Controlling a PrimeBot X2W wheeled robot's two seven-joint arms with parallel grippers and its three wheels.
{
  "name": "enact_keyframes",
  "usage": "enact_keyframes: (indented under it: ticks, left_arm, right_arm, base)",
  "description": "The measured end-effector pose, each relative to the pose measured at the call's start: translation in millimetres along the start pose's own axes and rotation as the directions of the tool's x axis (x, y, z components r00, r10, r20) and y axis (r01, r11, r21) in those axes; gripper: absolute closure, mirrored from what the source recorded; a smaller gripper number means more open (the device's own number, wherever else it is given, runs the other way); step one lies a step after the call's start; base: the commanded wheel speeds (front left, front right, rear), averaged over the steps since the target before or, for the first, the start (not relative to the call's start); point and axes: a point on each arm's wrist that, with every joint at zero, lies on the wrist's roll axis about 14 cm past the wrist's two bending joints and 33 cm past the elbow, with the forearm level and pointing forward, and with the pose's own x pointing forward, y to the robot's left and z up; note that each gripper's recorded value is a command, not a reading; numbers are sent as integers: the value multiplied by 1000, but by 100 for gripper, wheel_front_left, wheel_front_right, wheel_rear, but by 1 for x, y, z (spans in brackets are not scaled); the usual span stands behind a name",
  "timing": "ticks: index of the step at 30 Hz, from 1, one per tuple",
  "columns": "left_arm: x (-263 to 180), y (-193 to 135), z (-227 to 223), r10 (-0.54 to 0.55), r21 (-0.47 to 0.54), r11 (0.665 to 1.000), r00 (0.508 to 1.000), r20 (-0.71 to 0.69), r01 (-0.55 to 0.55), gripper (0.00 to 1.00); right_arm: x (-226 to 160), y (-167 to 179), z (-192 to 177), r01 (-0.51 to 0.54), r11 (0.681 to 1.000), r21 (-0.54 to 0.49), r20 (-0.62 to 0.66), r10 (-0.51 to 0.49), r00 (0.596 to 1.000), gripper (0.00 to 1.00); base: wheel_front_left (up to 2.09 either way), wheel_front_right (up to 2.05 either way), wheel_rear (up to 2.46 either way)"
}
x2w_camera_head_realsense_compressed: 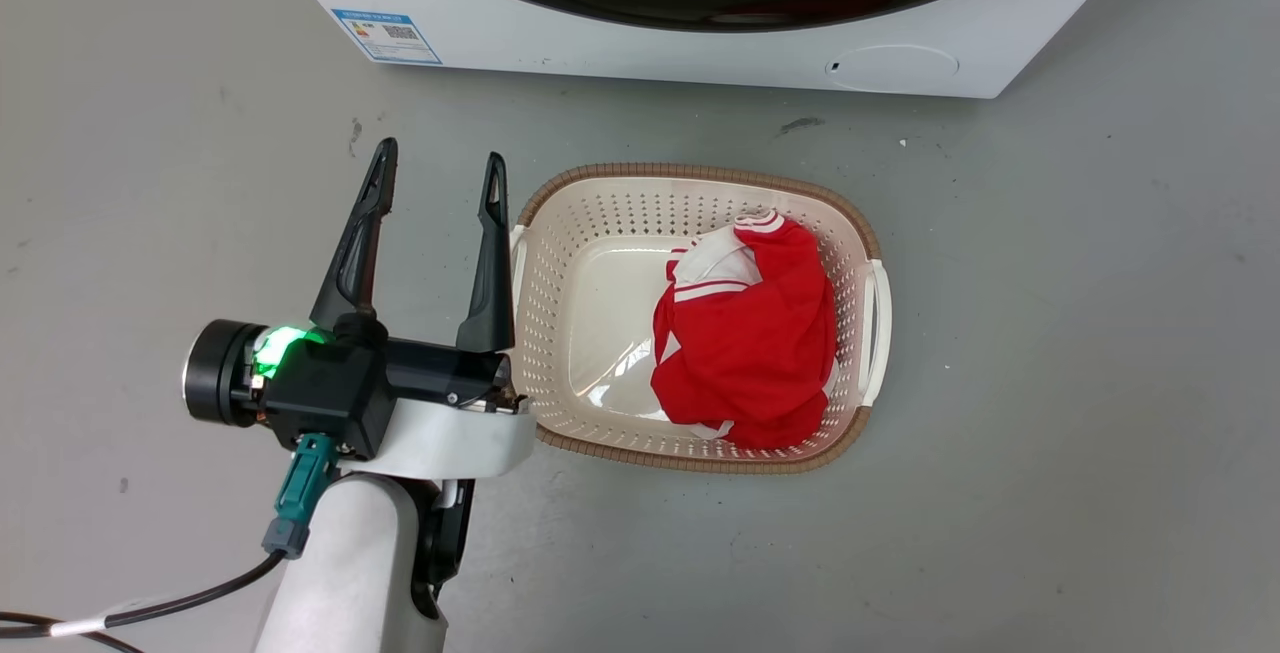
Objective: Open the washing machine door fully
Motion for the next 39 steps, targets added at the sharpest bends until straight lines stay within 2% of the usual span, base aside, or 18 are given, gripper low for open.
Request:
enact_keyframes:
  ticks: [13, 24, 30, 32, 39]
  left_arm:
    - [5, -4, -3, -8, -9, 1000, 1000, -1, 8, 0]
    - [3, -5, 11, -10, -8, 1000, 1000, 23, 11, 0]
    - [-6, -5, 21, -9, -6, 1000, 999, 32, 9, 0]
    - [-16, -5, 26, -8, -9, 1000, 1000, 29, 8, 0]
    - [-39, -4, 43, -5, -8, 1000, 999, 44, 6, 0]
  right_arm:
    - [0, 11, -24, -65, 997, 45, -178, 72, 981, 100]
    - [-20, 18, -44, -86, 994, 65, -275, 101, 956, 100]
    - [-38, 29, -67, -108, 992, 68, -346, 125, 930, 100]
    - [-50, 34, -91, -110, 990, 86, -396, 135, 908, 100]
    - [-80, 53, -127, -137, 984, 114, -454, 174, 874, 100]
  base:
    - [0, 0, 0]
    - [0, 0, 0]
    - [0, 0, 0]
    - [0, 0, 0]
    - [0, 0, 0]
